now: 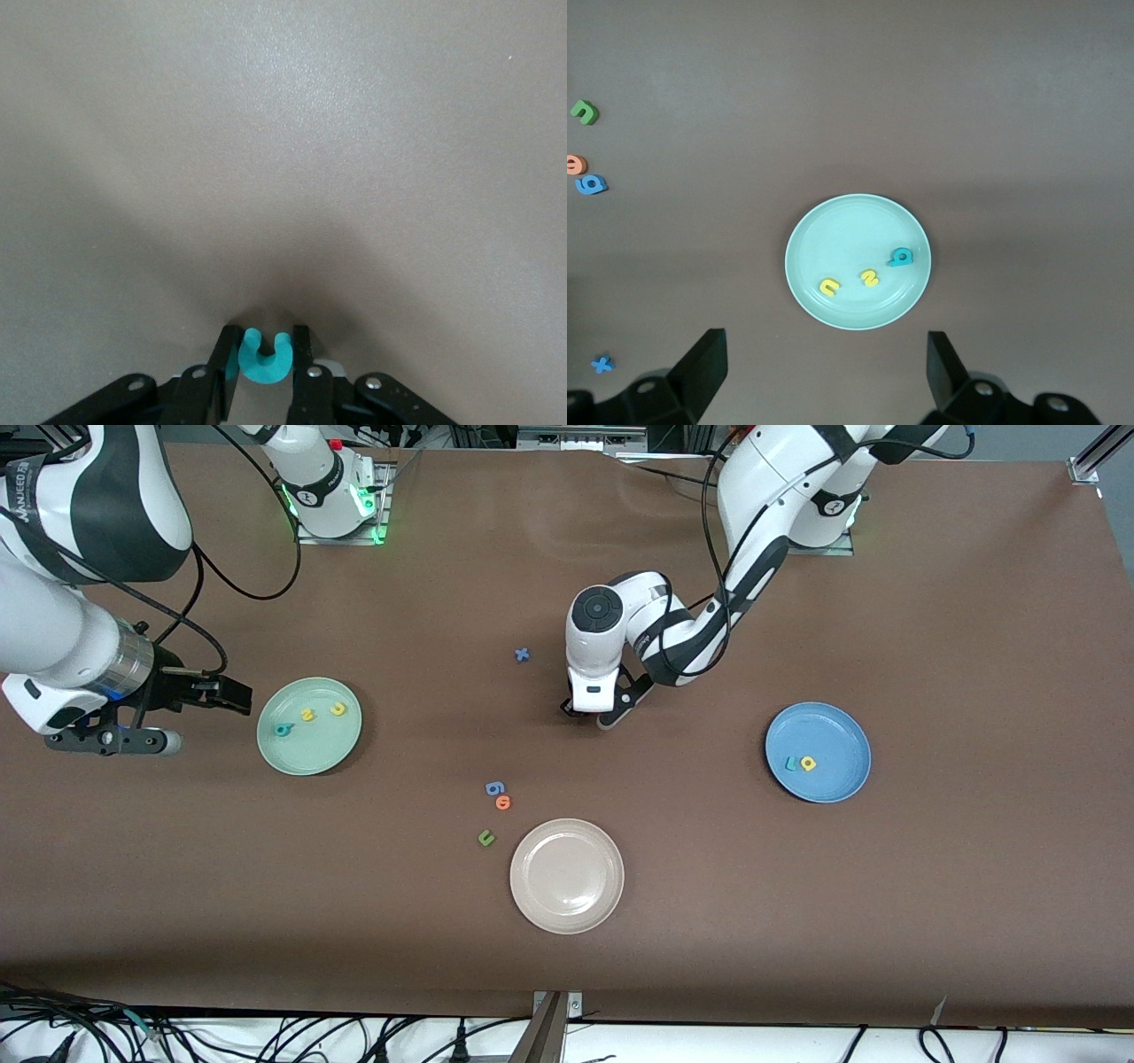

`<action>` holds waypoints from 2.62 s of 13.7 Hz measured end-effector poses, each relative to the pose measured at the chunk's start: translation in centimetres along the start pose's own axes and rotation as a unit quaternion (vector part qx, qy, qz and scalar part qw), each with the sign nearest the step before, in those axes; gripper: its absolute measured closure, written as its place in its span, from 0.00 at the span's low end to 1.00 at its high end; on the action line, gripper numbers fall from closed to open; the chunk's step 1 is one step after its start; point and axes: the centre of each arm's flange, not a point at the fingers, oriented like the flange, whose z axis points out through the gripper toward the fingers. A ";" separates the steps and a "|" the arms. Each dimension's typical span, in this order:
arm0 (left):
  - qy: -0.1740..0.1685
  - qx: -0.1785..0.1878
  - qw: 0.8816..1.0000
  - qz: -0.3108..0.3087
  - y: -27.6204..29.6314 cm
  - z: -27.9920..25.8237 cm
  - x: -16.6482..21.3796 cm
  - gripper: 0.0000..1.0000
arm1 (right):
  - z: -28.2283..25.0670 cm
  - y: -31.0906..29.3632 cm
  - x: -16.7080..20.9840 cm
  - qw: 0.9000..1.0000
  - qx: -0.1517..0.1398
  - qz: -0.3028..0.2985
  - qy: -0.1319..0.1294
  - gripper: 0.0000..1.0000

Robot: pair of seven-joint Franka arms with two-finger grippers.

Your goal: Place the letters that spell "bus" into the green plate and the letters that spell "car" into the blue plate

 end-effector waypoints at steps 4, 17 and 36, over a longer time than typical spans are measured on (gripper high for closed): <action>0.002 -0.001 1.000 0.001 0.2 -0.2 0.7 0.72 | 0.1 0.0 0.0 1.000 0.000 0.000 -0.001 0.00; -0.088 0.139 0.955 0.245 -2.0 -10.7 23.5 0.72 | 0.3 0.1 0.0 1.000 -0.001 0.001 -0.003 0.00; -0.194 0.081 0.832 0.514 -16.4 -15.4 45.4 0.00 | 0.4 0.1 0.0 1.000 -0.001 0.001 -0.004 0.00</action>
